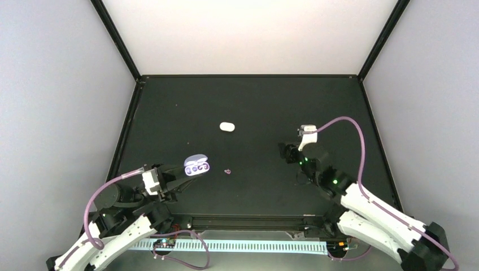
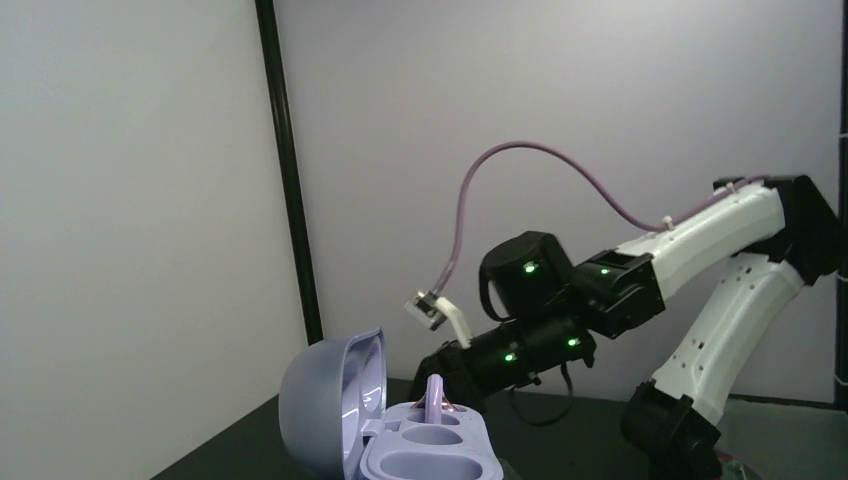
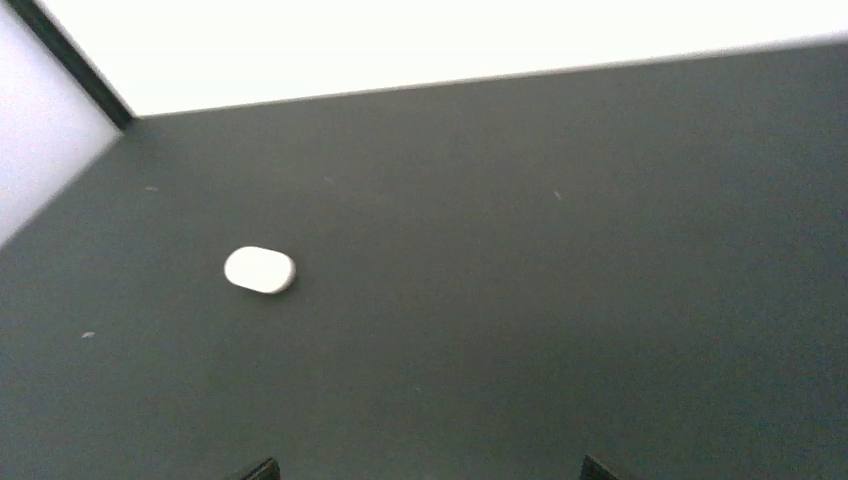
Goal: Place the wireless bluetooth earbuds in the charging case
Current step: Pick up the earbud from the center of the board.
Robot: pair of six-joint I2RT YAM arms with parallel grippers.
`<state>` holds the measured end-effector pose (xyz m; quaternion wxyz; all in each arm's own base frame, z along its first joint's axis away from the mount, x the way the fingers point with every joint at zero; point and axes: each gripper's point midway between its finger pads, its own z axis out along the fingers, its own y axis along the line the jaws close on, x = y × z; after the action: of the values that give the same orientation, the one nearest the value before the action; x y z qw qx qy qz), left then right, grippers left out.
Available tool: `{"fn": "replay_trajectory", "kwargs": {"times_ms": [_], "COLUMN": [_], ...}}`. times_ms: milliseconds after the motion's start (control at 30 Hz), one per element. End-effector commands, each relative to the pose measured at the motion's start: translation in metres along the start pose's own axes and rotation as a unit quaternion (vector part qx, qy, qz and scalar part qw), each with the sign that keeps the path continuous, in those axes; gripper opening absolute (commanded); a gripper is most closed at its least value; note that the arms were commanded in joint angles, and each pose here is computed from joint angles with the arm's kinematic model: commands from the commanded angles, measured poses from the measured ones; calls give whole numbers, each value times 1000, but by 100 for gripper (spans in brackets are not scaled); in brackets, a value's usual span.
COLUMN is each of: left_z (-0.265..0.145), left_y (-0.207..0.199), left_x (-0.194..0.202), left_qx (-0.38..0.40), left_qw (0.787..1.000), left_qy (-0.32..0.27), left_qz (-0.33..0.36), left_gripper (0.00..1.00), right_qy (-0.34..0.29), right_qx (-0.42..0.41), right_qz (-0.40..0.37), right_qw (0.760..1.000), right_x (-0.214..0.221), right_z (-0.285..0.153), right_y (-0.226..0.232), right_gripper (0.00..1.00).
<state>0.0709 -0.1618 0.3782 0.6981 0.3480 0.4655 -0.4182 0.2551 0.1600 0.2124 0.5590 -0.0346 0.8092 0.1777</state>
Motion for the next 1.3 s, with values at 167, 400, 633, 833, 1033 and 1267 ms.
{"fn": "replay_trajectory", "kwargs": {"times_ms": [167, 400, 633, 833, 1033, 1267], "left_z": [9, 11, 15, 15, 9, -10], "left_y": [14, 23, 26, 32, 24, 18], "left_x": [9, 16, 21, 19, 10, -8], "left_qx": [-31, -54, -56, -61, -48, -58], "left_qw": [999, 998, 997, 997, 998, 998], "left_qy": [26, 39, 51, 46, 27, -17], "left_qz": [-3, -1, 4, 8, -2, 6], "left_gripper": [2, 2, 2, 2, 2, 2], "right_qy": [28, 18, -10, 19, 55, 182], "right_qx": [-23, -48, -28, 1, -40, -142], "right_qz": [107, -16, -46, -5, 0, -1], "right_qw": [994, 999, 998, 1000, 998, 973], "right_x": [54, 80, 75, 87, 79, 119], "right_z": [35, 26, 14, 20, 27, 38], "right_y": [-16, 24, 33, 28, 54, 115], "right_gripper": [77, 83, 85, 75, 29, 32]}}
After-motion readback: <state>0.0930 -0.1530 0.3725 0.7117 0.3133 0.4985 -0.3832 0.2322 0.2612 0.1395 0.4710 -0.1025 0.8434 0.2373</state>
